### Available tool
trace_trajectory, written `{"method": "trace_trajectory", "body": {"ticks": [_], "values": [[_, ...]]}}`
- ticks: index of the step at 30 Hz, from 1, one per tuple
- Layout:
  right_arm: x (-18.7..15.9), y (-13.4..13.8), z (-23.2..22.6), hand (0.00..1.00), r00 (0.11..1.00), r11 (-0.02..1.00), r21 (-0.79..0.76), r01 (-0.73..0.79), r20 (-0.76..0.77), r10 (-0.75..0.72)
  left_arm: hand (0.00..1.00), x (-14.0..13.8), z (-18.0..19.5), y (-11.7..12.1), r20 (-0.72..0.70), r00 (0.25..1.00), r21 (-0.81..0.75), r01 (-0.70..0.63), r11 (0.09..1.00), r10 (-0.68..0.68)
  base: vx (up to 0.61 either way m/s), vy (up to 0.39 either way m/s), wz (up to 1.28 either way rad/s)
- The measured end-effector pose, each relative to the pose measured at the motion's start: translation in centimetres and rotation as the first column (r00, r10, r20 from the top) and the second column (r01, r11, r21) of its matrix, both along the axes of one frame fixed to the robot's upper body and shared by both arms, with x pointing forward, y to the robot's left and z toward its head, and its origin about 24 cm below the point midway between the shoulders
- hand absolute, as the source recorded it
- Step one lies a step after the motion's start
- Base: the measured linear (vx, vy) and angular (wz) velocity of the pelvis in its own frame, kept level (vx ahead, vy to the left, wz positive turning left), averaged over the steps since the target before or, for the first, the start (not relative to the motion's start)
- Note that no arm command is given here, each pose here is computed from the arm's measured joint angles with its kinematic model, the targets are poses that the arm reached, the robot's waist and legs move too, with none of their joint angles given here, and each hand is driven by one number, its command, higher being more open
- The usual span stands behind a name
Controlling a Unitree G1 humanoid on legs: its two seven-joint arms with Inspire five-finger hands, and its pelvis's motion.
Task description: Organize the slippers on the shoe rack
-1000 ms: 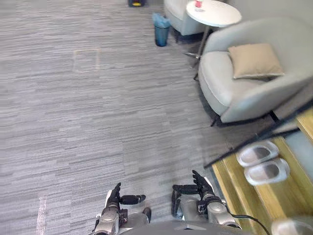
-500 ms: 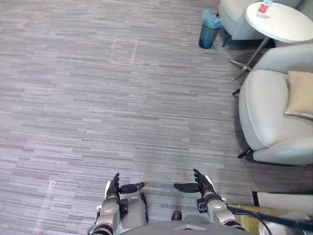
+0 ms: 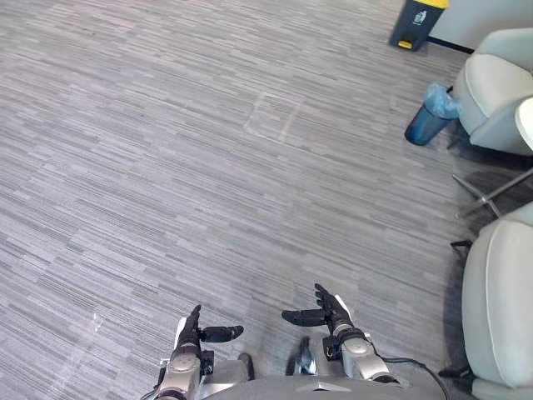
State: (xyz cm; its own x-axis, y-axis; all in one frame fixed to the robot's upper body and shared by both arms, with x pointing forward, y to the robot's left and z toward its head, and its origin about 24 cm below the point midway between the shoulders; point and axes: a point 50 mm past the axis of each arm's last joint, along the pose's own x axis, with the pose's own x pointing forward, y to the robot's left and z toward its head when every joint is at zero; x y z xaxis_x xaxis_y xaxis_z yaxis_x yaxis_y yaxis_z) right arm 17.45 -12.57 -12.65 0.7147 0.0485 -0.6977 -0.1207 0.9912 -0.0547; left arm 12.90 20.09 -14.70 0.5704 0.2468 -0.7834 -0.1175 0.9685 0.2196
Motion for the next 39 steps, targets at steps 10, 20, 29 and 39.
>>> {"method": "trace_trajectory", "body": {"ticks": [10, 20, 29, 39], "values": [[-2.0, 0.1, -0.4, 1.0, 0.999, 0.999, 0.012, 0.036, -0.038, -0.036, 1.0, 0.2, 0.5, -0.6, 0.061, 0.995, -0.036, -0.075, 0.997, 0.077, 0.54, -0.177, 0.23], [-2.3, -0.5, -1.3, 1.0, 0.994, 0.999, -0.018, 0.046, -0.097, -0.048, 1.0, 2.4, 1.1, -0.7, 0.099, 0.995, -0.007, 0.013, 1.0, -0.012, 0.51, 0.172, -0.18], [-0.5, -0.3, -0.5, 1.0, 0.999, 1.0, -0.026, 0.01, -0.044, -0.011, 1.0, 0.6, 0.3, -0.5, 0.018, 0.996, 0.025, 0.081, 0.996, -0.082, 0.52, 0.103, -0.13], [-0.7, -1.5, -0.6, 1.0, 0.999, 0.998, -0.059, 0.009, -0.049, -0.012, 1.0, 0.2, -0.3, -3.3, 0.008, 0.998, -0.071, 0.058, 0.996, -0.058, 0.65, -0.142, 0.03]]}}
